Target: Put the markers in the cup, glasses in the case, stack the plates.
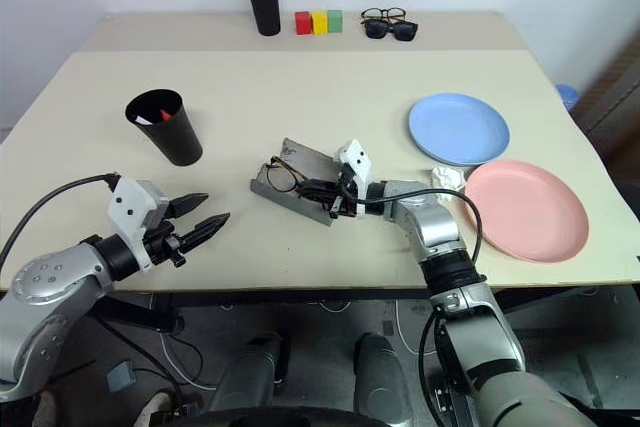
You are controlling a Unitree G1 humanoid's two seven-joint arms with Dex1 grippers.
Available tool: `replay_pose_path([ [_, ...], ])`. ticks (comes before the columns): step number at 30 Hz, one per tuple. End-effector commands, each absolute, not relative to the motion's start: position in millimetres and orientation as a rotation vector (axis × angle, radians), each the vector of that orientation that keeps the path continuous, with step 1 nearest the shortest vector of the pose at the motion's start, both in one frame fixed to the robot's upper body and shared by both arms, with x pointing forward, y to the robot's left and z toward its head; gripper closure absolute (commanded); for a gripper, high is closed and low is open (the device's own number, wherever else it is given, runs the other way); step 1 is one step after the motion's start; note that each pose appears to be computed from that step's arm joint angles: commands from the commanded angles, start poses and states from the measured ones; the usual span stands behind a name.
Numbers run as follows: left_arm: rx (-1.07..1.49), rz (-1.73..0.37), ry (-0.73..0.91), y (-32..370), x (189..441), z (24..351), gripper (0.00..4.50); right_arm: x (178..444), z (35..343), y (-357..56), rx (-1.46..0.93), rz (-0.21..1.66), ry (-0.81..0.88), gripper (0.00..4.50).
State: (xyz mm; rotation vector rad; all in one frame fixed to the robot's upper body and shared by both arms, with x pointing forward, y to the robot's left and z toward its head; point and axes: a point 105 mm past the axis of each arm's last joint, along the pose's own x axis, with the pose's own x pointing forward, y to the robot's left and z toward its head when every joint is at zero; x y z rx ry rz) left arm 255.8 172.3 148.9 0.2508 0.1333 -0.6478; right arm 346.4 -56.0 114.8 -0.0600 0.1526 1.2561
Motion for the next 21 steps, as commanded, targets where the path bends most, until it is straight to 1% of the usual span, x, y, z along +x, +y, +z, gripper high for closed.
replay_pose_path([
  [1,0.258,-0.665,0.099,167,253,157,1.93,350,120,-61,-0.167,1.278,0.129,4.48],
  [5,0.254,-0.67,0.098,165,254,157,1.93,358,116,-72,-0.27,1.275,0.138,4.48],
  [10,0.248,-0.673,0.099,163,254,156,1.93,367,118,-80,-0.324,1.276,0.154,4.48],
  [13,0.244,-0.674,0.099,163,253,156,1.93,368,120,-81,-0.326,1.284,0.162,3.52],
  [16,0.245,-0.674,0.099,164,253,156,1.93,369,122,-81,-0.328,1.278,0.148,2.03],
  [17,0.245,-0.674,0.098,165,253,156,1.93,369,124,-81,-0.32,1.27,0.14,1.46],
  [19,0.242,-0.677,0.086,165,255,160,1.93,369,132,-83,-0.273,1.258,0.118,0.54],
  [21,0.226,-0.674,0.061,165,259,168,1.93,367,148,-88,-0.205,1.248,0.077,0.54],
])
